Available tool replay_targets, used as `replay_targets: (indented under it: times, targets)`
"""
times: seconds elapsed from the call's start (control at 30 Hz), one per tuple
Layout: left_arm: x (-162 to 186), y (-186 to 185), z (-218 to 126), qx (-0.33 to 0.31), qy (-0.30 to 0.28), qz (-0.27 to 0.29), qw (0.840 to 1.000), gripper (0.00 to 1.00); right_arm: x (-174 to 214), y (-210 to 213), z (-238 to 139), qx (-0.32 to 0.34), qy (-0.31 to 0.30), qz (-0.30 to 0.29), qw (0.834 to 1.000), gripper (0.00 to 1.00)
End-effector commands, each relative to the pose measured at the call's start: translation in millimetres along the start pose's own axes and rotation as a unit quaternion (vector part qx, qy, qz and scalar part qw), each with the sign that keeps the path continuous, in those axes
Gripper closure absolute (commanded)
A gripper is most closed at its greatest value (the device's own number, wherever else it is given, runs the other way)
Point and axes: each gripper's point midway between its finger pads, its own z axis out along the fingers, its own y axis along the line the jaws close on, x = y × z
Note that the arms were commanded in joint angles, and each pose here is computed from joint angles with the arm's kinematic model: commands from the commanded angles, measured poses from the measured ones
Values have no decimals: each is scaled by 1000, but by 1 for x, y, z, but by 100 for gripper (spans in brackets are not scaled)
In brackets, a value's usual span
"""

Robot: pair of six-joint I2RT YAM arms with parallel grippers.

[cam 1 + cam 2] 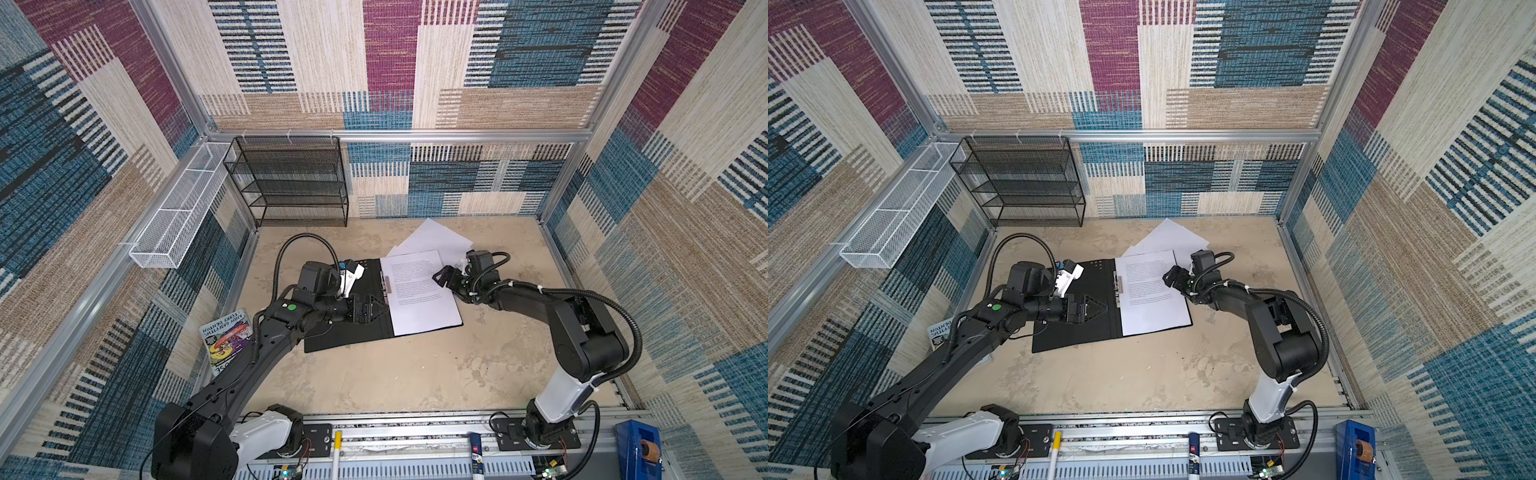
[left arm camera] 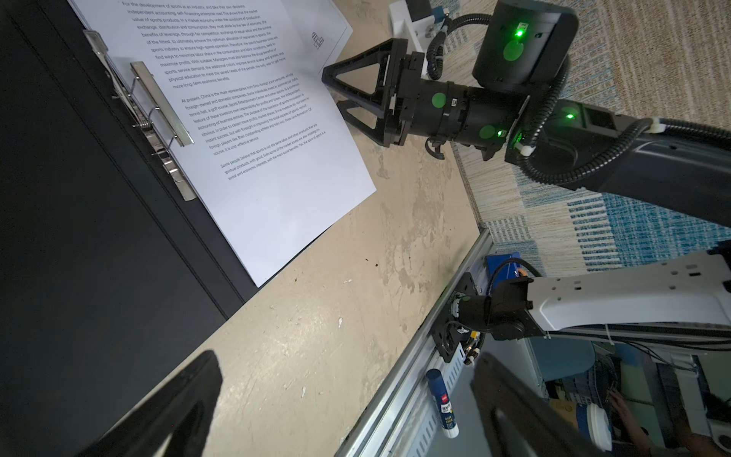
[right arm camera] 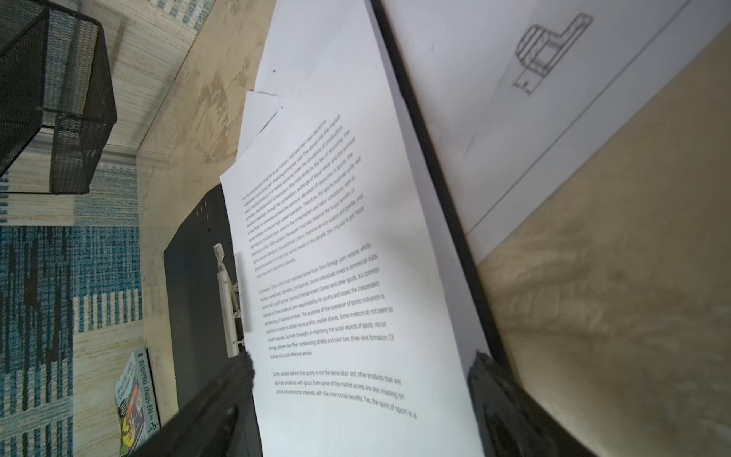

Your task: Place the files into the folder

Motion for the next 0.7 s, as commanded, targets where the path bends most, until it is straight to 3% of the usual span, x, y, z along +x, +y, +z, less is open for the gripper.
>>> replay_targets:
  times: [0.0, 0.13, 0.4, 0.67]
  targets:
    - [-1, 10, -3, -33, -4, -10, 999, 1, -14, -11, -8, 53, -27, -12, 998, 2]
    - [1, 35, -5, -102, -10, -42, 994, 1, -37, -15, -10, 96, -47, -27, 994, 0]
    - [11, 89, 22, -186, 17, -158, 970, 1, -97, 17, 15, 63, -65, -73, 993, 0]
    - [7, 138, 40, -235, -13, -237, 943, 1, -125, 40, 54, 1, -50, -104, 993, 0]
